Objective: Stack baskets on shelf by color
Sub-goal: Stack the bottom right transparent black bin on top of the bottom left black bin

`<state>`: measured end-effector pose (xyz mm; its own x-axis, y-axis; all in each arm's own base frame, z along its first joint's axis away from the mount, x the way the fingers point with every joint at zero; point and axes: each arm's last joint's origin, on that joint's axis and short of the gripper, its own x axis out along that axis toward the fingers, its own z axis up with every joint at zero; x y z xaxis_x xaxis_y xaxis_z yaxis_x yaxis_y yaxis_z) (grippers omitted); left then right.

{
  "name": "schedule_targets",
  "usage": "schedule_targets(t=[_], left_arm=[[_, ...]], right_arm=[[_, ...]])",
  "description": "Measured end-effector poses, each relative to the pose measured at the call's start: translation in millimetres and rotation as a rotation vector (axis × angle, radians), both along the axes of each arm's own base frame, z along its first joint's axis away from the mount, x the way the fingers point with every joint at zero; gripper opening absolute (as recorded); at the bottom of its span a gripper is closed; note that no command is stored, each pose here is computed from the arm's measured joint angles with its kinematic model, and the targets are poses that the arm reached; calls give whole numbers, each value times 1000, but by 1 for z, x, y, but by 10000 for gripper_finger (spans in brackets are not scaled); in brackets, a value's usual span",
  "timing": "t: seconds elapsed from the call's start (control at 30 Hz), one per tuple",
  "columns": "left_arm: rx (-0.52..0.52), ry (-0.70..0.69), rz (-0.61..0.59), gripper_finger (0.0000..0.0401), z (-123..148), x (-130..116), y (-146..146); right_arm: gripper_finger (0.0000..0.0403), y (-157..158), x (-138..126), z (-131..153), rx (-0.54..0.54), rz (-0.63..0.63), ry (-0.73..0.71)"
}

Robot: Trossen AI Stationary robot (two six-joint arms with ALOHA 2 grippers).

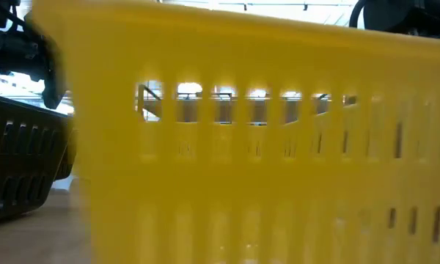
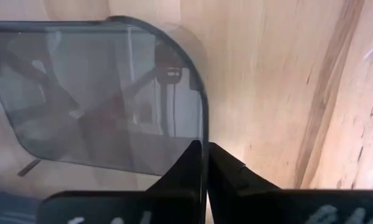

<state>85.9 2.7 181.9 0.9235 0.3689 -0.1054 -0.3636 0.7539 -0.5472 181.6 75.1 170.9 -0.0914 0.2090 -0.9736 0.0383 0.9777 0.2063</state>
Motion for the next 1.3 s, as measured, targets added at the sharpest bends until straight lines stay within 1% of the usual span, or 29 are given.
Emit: schedule_targets(t=[0.1,0.27,0.4,0.53,0.7,0.93,1.17,1.3], left_arm=[[0,0,0,117,0,0,0],[0,0,0,117,0,0,0],[0,0,0,117,0,0,0],[0,0,0,117,0,0,0],[0,0,0,117,0,0,0],[0,0,0,117,0,0,0],[0,0,0,117,0,0,0],[0,0,0,117,0,0,0]], right_arm=[[7,0,0,0,1,10,-2],[8,0,-1,0,10,28,2],[4,1,-2,1,47,45,19],[5,1,-4,4,74,29,19],[5,-2,-8,11,90,32,6],[4,-7,-12,20,96,-28,-11],[4,-10,-5,38,107,5,-62],[4,-17,-3,49,96,-20,-47]])
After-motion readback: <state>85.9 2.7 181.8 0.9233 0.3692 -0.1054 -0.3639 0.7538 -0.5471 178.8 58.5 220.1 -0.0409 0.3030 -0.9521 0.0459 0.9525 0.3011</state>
